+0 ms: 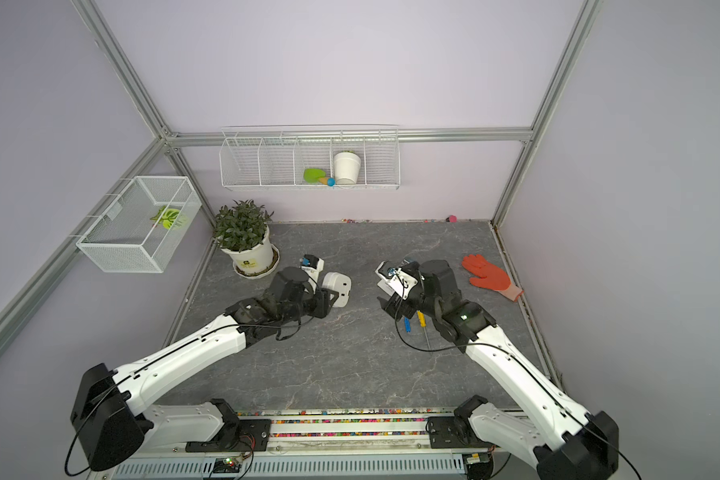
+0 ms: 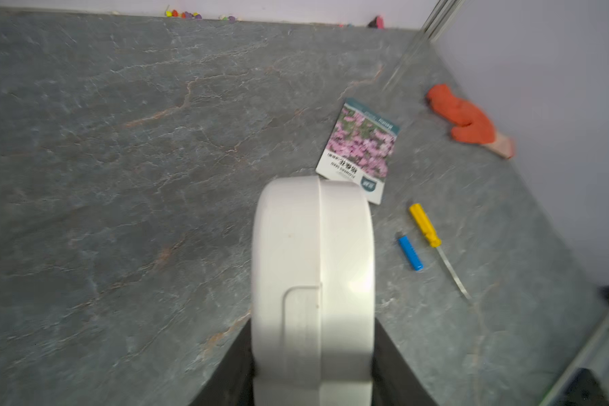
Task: Remove the battery from the alarm
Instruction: Adjust the alarm at the center of the board, then reset both arms
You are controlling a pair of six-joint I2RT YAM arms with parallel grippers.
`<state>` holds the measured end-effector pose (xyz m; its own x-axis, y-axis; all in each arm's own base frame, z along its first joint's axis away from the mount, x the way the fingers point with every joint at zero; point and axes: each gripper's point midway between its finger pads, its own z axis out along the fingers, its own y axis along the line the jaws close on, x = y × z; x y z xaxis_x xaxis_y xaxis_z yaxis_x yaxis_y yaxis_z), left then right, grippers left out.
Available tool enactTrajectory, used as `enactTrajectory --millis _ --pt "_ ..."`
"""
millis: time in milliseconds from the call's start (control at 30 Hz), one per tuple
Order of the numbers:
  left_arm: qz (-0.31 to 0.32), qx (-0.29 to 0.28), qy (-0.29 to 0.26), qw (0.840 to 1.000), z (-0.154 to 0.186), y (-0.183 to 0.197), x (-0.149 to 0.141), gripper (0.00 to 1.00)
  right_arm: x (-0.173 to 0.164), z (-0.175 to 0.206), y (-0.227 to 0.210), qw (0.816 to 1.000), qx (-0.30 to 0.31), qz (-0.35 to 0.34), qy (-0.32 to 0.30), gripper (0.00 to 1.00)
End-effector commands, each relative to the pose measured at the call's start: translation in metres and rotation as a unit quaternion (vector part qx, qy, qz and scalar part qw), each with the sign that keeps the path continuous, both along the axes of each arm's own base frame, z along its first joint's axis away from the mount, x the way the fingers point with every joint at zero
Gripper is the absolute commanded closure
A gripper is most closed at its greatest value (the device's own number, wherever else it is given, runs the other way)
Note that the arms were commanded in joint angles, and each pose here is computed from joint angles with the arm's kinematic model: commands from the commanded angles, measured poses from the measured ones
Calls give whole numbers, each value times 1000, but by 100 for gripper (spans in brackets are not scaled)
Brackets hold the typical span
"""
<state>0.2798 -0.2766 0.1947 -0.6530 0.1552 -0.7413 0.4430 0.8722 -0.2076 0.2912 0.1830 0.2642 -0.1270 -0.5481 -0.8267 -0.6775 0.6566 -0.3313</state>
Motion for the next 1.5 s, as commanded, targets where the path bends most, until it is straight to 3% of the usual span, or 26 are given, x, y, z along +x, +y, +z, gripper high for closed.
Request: enactTrajectory --millis 0,133,300,400,500,700,900,1000,1267,1467 --pt "45 208 -24 977 -30 37 4 67 9 18 -44 988 63 -139 -13 1" --pt "36 318 -43 947 -47 19 0 67 5 24 -78 973 93 -210 -17 1" --pt "44 447 -69 891 -73 -2 0 67 3 19 -101 960 116 -256 -8 1" --pt "34 495 -79 865 -88 -15 -2 67 2 19 -104 958 124 -260 -6 1" --pt "31 512 -81 855 -100 -22 -5 66 1 19 -106 957 124 -261 -5 1" --pt "23 499 -65 864 -123 -31 -13 61 2 17 -107 958 122 -260 0 1" --pt "6 477 -55 877 -130 -43 -18 32 7 14 -107 956 129 -264 6 1" --pt "-16 447 -56 893 -127 -53 -21 25 10 11 -109 954 131 -270 14 1" --pt "-93 286 -43 953 -99 -88 -44 14 17 0 -124 943 142 -297 34 1" --pt "-67 165 -68 982 -37 -73 -32 11 23 -14 -153 913 189 -360 40 1"
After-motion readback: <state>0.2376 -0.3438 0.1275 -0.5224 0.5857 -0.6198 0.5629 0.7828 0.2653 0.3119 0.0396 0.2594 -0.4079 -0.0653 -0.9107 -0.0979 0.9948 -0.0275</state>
